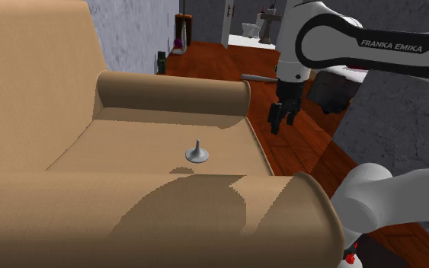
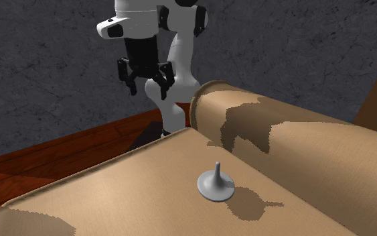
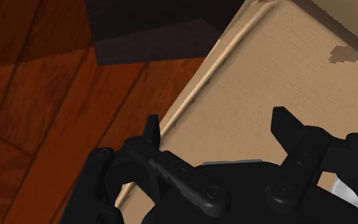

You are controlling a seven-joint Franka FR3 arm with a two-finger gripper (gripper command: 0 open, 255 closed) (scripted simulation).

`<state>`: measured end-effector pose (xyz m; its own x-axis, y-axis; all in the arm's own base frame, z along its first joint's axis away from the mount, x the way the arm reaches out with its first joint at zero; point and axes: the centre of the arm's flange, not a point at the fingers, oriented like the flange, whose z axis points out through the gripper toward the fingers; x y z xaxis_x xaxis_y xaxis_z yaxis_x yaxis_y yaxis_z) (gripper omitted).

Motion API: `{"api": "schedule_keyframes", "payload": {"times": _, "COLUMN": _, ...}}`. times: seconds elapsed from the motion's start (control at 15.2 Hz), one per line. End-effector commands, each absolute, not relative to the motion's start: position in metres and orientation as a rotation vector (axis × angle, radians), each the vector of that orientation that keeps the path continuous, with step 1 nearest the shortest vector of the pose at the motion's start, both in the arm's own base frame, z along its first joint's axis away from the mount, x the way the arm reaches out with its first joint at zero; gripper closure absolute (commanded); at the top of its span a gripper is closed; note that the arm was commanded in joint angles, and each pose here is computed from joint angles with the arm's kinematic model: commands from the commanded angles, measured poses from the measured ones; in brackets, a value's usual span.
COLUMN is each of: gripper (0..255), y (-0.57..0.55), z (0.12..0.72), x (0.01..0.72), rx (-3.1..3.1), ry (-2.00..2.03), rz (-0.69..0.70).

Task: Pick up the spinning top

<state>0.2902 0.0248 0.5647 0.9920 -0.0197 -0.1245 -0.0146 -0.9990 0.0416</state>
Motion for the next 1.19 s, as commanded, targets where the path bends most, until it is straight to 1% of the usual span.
{"api": "schedule_keyframes", "payload": {"times": 0.0, "gripper": 0, "y": 0.025, "z": 0.565, "x": 0.290, "rx": 3.095, "ry": -0.027, "rz": -0.194}}
{"api": "schedule_keyframes", "payload": {"times": 1.12, "gripper": 0, "y": 0.198, "z": 0.489, "x": 0.343, "rx": 3.127, "ry": 0.036, "rz": 0.383}}
